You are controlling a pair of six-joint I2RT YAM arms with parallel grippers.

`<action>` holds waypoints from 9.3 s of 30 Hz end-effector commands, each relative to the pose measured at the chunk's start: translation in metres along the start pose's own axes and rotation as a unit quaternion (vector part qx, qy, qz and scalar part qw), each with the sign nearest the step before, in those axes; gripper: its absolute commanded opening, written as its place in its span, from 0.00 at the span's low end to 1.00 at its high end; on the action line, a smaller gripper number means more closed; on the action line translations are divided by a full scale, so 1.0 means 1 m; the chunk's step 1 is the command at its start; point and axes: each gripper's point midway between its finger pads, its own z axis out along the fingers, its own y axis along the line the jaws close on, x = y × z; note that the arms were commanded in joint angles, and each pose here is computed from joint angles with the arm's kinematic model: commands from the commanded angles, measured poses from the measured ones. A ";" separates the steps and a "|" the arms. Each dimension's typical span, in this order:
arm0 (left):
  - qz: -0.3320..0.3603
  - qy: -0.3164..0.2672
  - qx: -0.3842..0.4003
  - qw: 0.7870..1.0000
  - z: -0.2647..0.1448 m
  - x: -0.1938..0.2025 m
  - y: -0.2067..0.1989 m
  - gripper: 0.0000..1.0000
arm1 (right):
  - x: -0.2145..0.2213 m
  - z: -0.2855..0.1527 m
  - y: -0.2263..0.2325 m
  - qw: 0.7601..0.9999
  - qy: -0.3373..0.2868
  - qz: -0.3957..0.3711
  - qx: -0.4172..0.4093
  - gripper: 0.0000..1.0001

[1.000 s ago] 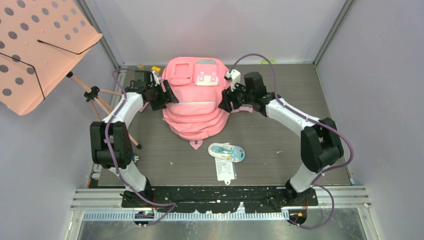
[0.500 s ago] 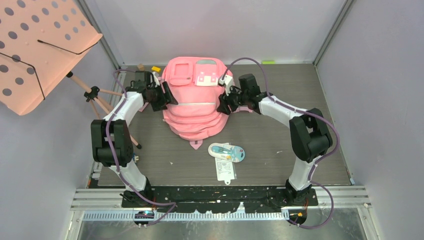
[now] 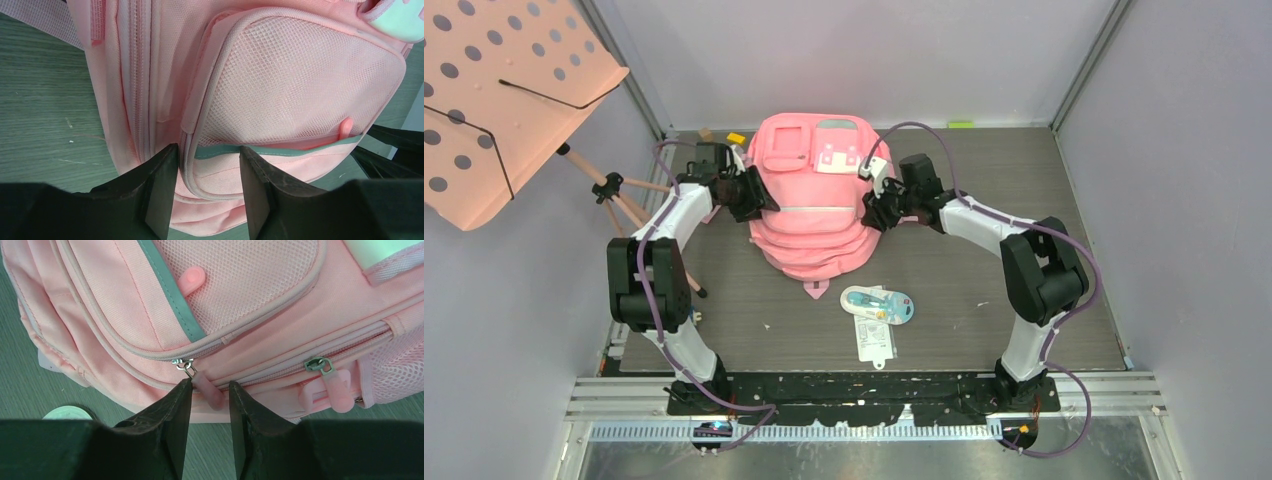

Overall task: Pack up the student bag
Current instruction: Unzip the student bag at the center of the board, then pick up the stationery from the center of the board.

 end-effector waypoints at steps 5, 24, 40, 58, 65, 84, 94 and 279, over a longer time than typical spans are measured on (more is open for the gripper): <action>0.002 -0.005 0.017 1.000 -0.001 -0.002 -0.010 0.46 | -0.003 -0.001 0.012 0.999 0.000 -0.028 0.015 0.29; 0.004 -0.012 0.038 0.999 0.000 0.010 -0.027 0.00 | -0.011 -0.013 0.070 0.995 0.043 0.072 0.062 0.01; -0.005 -0.013 0.069 0.998 -0.002 0.017 -0.044 0.00 | -0.055 0.037 0.113 0.984 -0.014 0.158 0.075 0.01; 0.009 0.015 0.151 0.988 -0.014 0.045 -0.093 0.00 | -0.108 0.086 0.127 0.980 -0.081 0.176 0.042 0.01; 0.012 0.019 0.162 0.986 -0.016 0.047 -0.099 0.00 | -0.119 0.086 0.153 0.985 -0.084 0.145 -0.030 0.01; 0.063 -0.013 0.138 0.988 -0.030 0.040 -0.099 0.20 | -0.146 0.070 0.153 0.981 -0.118 0.150 -0.027 0.41; 0.166 -0.125 0.022 0.978 -0.070 0.005 -0.070 0.76 | -0.135 -0.013 0.137 0.986 -0.083 0.142 0.028 0.72; 0.380 -0.287 -0.052 0.878 -0.116 -0.028 -0.133 0.00 | -0.014 -0.196 0.069 0.839 -0.154 0.514 0.096 0.01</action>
